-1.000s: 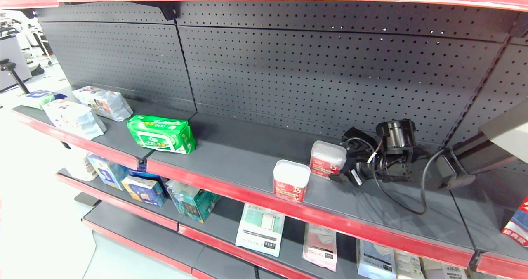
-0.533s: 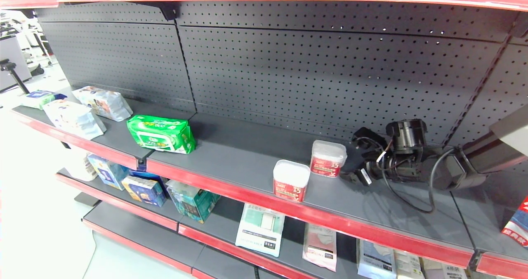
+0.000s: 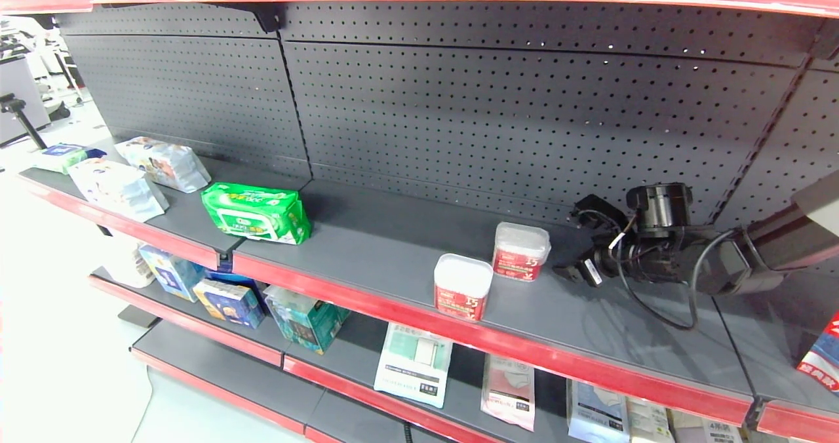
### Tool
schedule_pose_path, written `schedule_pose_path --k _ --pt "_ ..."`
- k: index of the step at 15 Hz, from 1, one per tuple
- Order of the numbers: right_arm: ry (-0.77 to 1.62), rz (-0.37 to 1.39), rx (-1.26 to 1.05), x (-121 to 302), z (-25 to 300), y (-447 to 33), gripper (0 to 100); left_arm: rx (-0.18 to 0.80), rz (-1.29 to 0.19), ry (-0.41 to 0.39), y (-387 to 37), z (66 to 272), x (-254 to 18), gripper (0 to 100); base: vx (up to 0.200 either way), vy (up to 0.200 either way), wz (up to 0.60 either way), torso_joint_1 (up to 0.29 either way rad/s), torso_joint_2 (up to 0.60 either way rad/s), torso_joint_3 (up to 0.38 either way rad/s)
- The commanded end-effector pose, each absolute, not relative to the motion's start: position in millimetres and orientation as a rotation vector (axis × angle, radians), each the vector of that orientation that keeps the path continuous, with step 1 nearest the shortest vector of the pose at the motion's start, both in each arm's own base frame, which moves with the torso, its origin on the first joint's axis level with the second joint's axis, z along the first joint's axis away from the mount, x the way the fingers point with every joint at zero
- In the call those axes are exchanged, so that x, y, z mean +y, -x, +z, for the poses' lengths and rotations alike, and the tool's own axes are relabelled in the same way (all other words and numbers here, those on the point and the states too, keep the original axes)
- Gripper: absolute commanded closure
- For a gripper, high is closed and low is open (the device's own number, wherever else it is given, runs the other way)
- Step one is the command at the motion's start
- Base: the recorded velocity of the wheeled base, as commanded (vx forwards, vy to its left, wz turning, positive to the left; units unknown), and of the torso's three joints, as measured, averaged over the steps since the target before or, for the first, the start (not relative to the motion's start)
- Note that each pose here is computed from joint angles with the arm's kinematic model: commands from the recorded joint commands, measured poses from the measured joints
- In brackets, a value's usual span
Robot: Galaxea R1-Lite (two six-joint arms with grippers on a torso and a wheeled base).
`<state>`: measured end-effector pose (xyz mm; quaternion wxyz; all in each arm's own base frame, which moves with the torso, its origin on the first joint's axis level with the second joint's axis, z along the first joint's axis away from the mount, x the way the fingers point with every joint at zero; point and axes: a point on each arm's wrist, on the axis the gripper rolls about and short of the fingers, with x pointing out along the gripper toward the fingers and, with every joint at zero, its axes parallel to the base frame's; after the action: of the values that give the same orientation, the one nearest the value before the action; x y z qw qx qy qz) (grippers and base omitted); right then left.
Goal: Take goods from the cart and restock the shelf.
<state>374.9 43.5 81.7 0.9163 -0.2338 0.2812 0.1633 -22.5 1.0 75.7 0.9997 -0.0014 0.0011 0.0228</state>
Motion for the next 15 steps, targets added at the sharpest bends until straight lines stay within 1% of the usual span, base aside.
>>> schedule_pose_path --k 1,15 --pt "0.481 0.341 0.571 46 83 -376 0 0.001 0.046 0.003 23 76 1 0 0.0 0.0 0.0 0.0 0.0 0.0" --pt "0.49 0.39 0.531 70 87 -382 0 0.001 0.044 0.003 23 76 1 0 0.0 0.0 0.0 0.0 0.0 0.0"
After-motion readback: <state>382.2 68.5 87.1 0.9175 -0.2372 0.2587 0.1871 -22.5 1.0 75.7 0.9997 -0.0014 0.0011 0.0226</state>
